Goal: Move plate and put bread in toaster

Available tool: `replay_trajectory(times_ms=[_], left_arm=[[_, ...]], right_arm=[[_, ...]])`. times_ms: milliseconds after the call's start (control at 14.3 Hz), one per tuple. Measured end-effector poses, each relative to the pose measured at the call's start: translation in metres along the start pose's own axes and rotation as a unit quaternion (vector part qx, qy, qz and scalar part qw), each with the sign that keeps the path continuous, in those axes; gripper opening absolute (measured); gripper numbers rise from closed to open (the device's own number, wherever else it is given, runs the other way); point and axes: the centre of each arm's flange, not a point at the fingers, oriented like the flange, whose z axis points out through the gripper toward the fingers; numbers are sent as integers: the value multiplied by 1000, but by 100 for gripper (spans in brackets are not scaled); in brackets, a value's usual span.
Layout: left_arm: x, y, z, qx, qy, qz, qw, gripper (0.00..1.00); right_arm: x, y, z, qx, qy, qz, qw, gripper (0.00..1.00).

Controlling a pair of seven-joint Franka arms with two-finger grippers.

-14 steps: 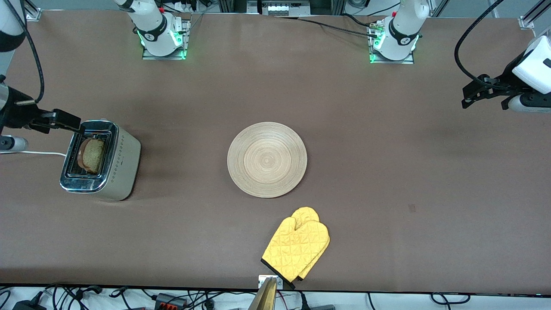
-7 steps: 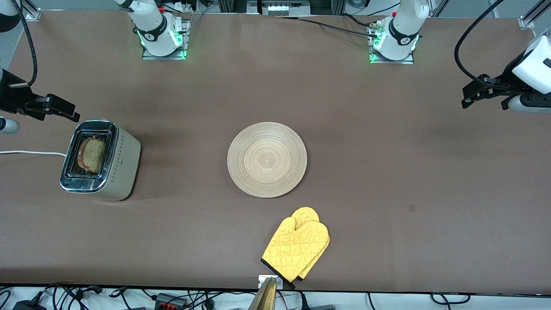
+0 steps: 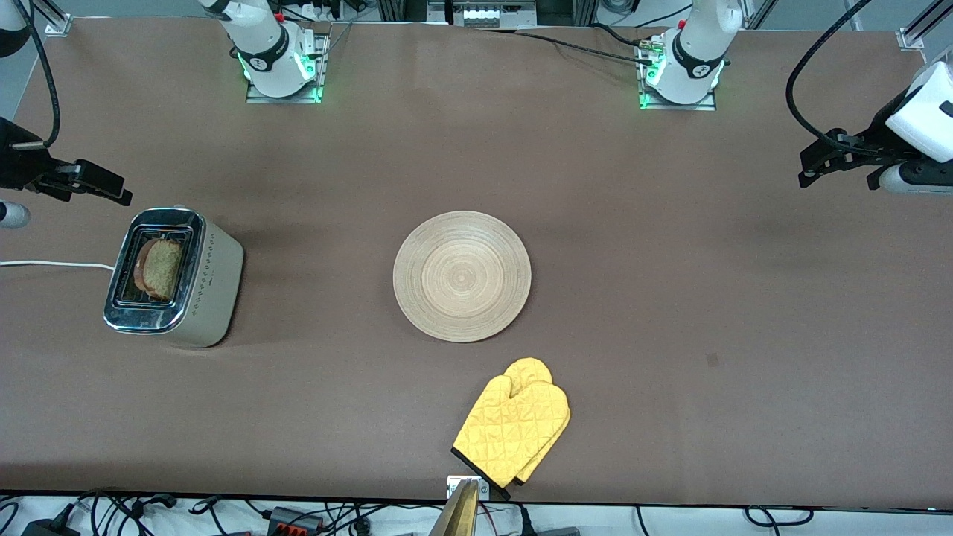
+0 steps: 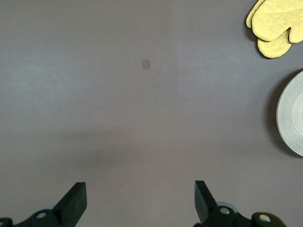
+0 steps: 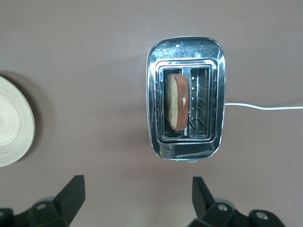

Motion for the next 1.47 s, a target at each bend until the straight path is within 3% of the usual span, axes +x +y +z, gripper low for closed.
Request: replay_trajectory(times_ms=[349, 628, 1466], left_arm=[[0, 0, 0, 0, 0, 0, 1000, 100], [0, 0, 0, 0, 0, 0, 1000, 100], [0, 0, 0, 0, 0, 0, 1000, 100]], right_arm=[[3, 6, 7, -28, -6, -1, 1000, 100], [8, 6, 15, -29, -19, -1, 999, 100], [8, 3, 15, -32, -24, -5, 999, 100]])
